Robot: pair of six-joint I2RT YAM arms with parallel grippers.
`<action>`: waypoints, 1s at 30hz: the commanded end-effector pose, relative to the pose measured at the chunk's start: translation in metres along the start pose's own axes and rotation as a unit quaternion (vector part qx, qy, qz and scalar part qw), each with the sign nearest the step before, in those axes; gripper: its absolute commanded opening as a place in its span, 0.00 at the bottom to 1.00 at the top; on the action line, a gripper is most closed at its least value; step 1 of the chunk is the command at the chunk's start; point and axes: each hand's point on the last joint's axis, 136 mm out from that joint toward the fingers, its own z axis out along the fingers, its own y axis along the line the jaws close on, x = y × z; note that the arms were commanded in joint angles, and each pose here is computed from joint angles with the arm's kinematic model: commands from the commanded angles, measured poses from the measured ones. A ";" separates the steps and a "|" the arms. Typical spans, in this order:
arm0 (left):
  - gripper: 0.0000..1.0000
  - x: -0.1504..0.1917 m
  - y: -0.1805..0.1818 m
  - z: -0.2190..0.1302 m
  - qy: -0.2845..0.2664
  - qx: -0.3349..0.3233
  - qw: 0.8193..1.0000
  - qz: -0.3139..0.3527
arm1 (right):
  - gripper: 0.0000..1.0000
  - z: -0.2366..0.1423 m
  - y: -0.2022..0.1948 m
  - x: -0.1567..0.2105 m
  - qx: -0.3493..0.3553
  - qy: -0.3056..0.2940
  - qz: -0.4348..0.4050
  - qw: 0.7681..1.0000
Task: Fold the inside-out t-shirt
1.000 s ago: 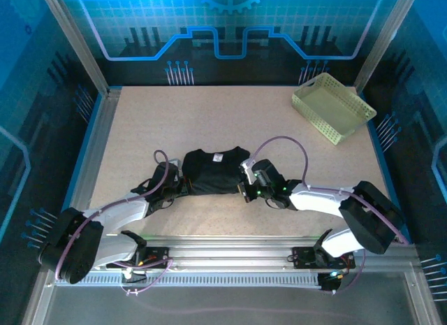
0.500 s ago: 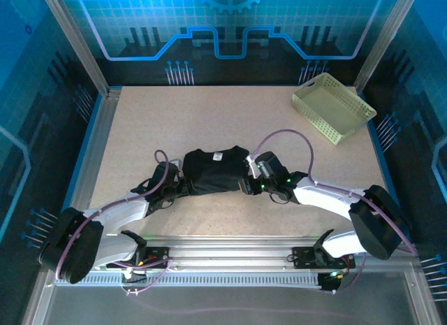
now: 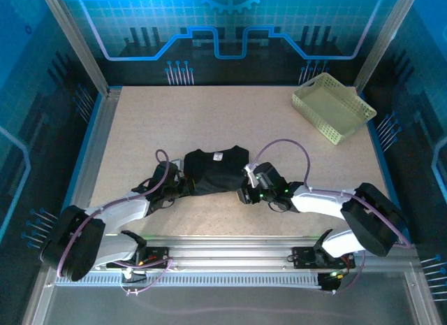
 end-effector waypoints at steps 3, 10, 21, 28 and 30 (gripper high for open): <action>0.13 -0.003 -0.002 0.001 0.000 0.004 1.000 0.004 | 0.36 0.007 0.003 -0.032 0.008 -0.064 -0.017 0.998; 0.12 -0.006 0.004 -0.004 -0.010 -0.016 1.000 0.005 | 0.10 -0.007 -0.020 -0.017 0.077 -0.041 -0.004 0.996; 0.15 -0.006 -0.004 -0.008 -0.008 0.000 1.000 0.016 | 0.24 -0.026 -0.019 0.010 0.084 0.019 0.021 0.996; 0.51 -0.009 -0.009 -0.026 -0.010 -0.002 1.000 0.006 | 0.56 -0.055 -0.022 -0.002 0.106 0.018 0.032 0.994; 0.54 -0.024 -0.011 -0.043 -0.032 -0.020 0.999 0.004 | 0.58 -0.077 -0.015 -0.024 0.100 -0.008 0.025 0.995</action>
